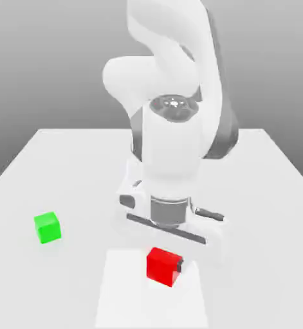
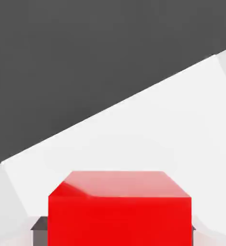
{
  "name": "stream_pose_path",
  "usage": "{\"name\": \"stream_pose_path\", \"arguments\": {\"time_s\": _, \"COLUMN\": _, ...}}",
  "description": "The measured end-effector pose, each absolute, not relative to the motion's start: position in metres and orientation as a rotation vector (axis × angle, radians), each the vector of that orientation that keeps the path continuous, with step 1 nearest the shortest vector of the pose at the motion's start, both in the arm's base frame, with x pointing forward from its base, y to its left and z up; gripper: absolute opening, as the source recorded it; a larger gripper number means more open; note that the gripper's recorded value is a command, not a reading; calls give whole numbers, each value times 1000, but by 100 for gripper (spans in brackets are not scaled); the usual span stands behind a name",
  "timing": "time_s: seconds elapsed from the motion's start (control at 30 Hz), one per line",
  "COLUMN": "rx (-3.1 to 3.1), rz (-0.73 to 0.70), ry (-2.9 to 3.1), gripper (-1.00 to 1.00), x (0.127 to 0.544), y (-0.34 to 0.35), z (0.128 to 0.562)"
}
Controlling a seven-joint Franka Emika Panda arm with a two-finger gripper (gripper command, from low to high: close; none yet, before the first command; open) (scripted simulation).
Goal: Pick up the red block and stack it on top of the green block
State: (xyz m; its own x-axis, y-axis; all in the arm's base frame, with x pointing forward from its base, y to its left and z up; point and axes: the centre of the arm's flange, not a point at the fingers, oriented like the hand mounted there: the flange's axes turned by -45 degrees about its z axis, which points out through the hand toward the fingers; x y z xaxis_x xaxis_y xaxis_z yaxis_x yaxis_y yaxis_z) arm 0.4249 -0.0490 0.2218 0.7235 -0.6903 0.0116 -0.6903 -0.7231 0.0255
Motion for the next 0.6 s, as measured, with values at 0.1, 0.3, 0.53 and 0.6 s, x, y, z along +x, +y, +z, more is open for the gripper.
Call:
{"name": "stream_pose_path", "arguments": {"time_s": 0.1, "rx": 2652, "rz": 3, "ry": -1619, "gripper": -100, "x": 389, "y": -126, "z": 229}}
{"name": "stream_pose_path", "arguments": {"time_s": 0.3, "rx": 2081, "rz": 5, "ry": -2321, "gripper": -100, "x": 303, "y": -214, "z": 242}}
{"name": "stream_pose_path", "arguments": {"time_s": 0.53, "rx": 1602, "rz": 3, "ry": -2703, "gripper": -100, "x": 236, "y": -256, "z": 217}}
{"name": "stream_pose_path", "arguments": {"time_s": 0.6, "rx": 1597, "rz": 3, "ry": -2707, "gripper": -100, "x": 236, "y": -256, "z": 199}}
